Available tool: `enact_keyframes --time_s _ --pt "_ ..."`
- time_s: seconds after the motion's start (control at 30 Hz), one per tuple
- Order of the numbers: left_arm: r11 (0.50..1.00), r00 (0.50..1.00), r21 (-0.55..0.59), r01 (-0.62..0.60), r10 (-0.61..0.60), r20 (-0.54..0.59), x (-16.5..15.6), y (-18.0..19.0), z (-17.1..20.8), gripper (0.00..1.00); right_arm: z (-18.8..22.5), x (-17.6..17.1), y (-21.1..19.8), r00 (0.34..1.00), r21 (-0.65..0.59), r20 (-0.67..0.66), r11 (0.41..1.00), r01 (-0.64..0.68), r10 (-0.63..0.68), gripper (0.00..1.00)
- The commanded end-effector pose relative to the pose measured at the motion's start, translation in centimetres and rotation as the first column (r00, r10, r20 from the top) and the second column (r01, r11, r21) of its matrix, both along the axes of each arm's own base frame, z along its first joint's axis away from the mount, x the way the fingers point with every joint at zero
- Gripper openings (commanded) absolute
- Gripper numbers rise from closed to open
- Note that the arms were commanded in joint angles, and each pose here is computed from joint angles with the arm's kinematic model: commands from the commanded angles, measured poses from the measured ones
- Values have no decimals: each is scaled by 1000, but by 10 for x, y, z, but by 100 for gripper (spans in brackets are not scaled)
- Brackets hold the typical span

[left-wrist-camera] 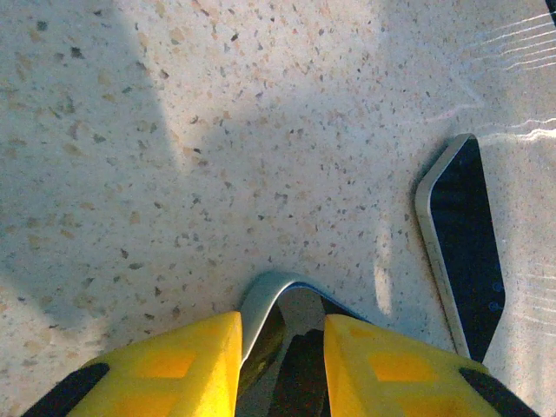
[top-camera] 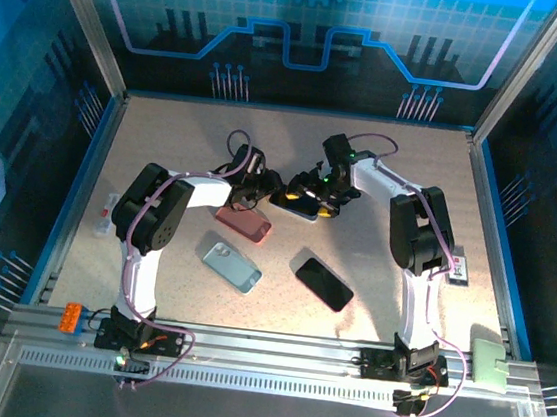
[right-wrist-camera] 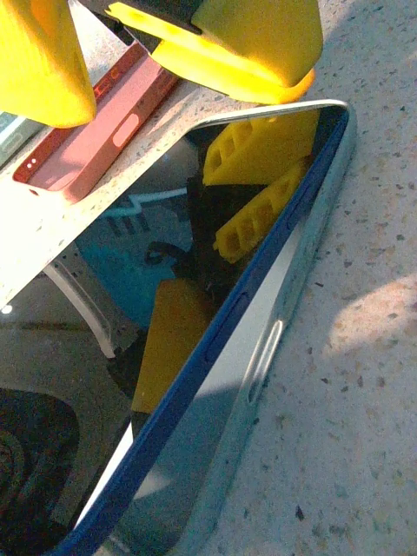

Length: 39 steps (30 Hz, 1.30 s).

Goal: Put the phone into the phone case

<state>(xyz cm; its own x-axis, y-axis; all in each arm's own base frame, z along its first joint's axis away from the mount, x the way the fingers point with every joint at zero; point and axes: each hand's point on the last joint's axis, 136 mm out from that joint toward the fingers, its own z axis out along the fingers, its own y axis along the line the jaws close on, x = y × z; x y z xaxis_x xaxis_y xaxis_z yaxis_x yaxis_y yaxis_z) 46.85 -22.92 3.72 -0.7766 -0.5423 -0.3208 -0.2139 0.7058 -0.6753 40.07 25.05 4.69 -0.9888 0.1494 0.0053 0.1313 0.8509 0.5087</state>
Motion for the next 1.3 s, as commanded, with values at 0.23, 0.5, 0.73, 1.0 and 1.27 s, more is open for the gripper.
enact_keyframes --time_s 0.23,0.5,0.73,1.0,1.27 --pt "999 999 -33 19 -18 42 -3 -7 21 31 10 -6 -4 1000 -44 -8 999 -14 13 96" --pt "999 999 -33 22 -21 48 -3 -7 22 31 11 -8 -7 1000 -61 -14 998 -9 8 97" --pt "999 998 -35 21 -19 53 -4 -7 23 31 13 -8 -12 1000 -74 -14 997 -4 3 97" --pt "999 998 -39 17 -15 58 -4 -6 22 31 19 -7 -17 1000 -80 -6 997 5 -6 98" --pt "999 998 -43 16 -14 64 -4 -6 23 31 23 -7 -18 1000 -82 -4 997 9 -10 98"
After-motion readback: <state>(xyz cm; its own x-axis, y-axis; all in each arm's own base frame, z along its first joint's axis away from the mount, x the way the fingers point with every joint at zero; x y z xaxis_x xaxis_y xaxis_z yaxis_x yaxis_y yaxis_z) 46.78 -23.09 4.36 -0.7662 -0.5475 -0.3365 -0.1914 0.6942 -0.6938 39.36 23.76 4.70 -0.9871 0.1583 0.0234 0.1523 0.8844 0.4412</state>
